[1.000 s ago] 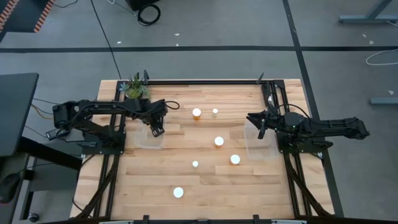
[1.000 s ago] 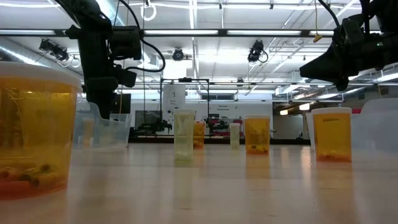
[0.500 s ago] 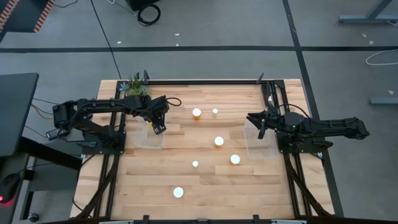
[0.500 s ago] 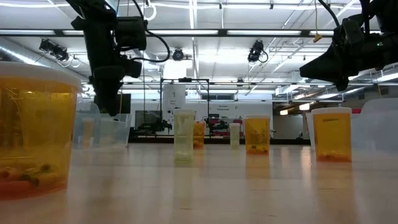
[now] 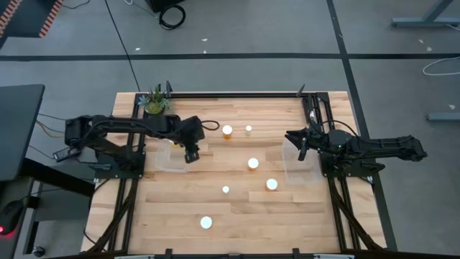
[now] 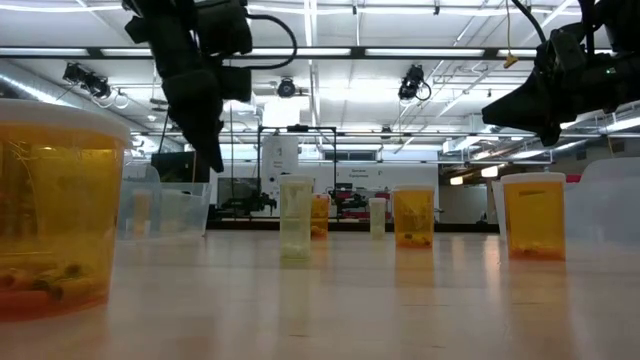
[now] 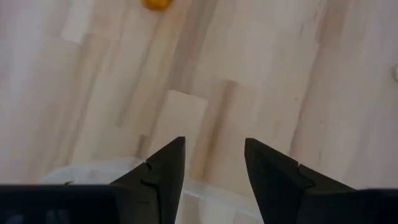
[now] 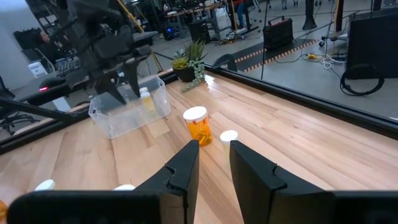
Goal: Pick and place medicine bottles into bin by pill shape (circle, oval)
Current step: Put the yellow pill bottle into the left transparent bin
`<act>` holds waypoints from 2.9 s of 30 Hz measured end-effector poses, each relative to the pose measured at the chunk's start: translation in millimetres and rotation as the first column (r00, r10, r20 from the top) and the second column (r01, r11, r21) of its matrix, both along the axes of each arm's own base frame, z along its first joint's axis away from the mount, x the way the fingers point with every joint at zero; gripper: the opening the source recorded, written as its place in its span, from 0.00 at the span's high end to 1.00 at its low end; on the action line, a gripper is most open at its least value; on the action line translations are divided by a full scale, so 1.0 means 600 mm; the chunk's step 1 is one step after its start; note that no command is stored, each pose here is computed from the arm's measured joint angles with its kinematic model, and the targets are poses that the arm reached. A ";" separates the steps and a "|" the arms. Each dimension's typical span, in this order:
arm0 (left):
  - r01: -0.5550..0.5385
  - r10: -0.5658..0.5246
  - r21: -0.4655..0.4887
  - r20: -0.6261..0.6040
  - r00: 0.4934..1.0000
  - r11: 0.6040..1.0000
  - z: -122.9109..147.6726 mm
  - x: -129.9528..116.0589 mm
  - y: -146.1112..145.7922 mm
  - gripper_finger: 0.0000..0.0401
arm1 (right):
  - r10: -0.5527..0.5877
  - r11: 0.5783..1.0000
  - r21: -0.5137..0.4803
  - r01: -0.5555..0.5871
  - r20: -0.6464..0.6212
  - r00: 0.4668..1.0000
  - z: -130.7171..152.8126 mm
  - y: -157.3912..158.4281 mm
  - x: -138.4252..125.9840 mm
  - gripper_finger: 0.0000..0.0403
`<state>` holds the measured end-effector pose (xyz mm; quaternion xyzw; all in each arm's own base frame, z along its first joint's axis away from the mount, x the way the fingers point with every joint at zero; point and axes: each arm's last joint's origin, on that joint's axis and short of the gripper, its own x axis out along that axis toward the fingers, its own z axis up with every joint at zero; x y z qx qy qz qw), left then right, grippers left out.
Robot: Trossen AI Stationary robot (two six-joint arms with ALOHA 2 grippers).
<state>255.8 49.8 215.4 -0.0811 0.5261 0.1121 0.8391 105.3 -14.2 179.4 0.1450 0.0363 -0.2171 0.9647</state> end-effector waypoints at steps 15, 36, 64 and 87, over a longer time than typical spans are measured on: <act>0.109 -0.105 -0.051 0.076 0.992 0.993 -0.008 0.030 -0.097 0.56 | -0.001 1.000 0.000 0.001 0.001 1.000 0.000 0.000 0.000 0.76; 0.332 -0.320 -0.041 0.174 0.931 0.943 -0.054 0.093 -0.192 0.56 | 0.000 1.000 0.000 0.000 -0.003 1.000 0.000 0.000 0.000 0.76; 0.536 -0.552 0.134 0.235 0.800 0.833 -0.087 0.155 -0.238 0.48 | 0.000 1.000 0.000 0.000 -0.001 1.000 0.000 0.000 0.000 0.76; 0.468 -0.467 0.066 0.274 0.841 0.881 -0.063 0.145 -0.238 0.65 | 0.000 1.000 0.000 0.000 0.000 1.000 0.000 0.000 0.000 0.76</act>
